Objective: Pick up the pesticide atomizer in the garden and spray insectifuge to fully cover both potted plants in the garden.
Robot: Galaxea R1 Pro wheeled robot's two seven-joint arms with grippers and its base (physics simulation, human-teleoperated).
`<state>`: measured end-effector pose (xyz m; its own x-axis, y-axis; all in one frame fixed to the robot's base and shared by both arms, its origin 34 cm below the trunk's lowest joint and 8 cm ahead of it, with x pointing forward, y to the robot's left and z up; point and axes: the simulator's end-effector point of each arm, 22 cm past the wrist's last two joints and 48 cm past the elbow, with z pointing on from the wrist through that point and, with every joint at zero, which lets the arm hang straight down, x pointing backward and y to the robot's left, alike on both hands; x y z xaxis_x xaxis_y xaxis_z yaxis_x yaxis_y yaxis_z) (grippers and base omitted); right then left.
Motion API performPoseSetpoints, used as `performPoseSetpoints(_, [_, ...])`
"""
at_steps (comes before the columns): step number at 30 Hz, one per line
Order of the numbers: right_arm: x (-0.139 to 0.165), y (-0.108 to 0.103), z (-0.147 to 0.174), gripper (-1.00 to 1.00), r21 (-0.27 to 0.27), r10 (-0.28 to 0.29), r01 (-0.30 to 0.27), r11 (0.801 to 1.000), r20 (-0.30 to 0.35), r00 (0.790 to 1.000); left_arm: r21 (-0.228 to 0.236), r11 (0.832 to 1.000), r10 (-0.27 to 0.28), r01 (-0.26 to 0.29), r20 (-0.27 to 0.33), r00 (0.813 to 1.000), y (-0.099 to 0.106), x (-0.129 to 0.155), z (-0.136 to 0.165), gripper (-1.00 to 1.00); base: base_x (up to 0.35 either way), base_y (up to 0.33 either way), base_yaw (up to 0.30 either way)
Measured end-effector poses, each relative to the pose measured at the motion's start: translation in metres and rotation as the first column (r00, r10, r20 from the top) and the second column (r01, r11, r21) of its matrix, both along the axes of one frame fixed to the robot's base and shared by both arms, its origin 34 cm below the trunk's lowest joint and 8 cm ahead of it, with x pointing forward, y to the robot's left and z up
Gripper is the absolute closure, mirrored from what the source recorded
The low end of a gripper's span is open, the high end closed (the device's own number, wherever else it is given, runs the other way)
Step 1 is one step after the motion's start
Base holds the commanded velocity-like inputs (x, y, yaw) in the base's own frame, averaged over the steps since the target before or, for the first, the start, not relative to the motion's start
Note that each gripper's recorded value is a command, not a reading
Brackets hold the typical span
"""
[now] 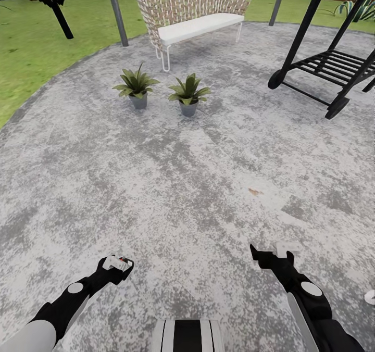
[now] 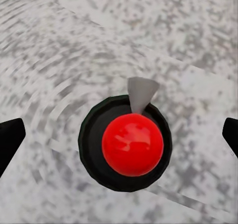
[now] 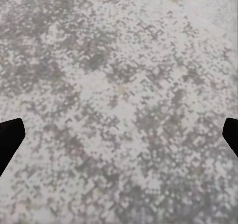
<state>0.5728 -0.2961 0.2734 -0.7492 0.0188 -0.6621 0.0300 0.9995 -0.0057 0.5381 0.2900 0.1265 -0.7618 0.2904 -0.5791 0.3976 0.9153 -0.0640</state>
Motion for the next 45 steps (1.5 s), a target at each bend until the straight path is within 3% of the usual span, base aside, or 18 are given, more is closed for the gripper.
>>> performPoseSetpoints(37, [0.000,0.000,0.000,-1.00,0.000,0.000,0.000,1.000,0.000,1.000,0.004,1.000,-0.027,0.027,-0.006,1.000,-0.003,-0.008,-0.003,-1.00,0.000,0.000,-0.001])
performPoseSetpoints(42, [0.000,0.000,0.000,-1.00,0.000,0.000,0.000,1.000,0.000,1.000,-0.005,0.999,-0.042,0.042,0.060,0.997,-0.006,0.001,0.005,-1.00,0.000,0.000,0.000])
performPoseSetpoints(45, [0.000,0.000,0.000,-1.00,0.000,0.000,0.000,1.000,0.001,1.000,-0.007,0.999,-0.039,0.039,0.069,0.997,-0.006,0.003,0.006,-1.00,0.000,0.000,0.000])
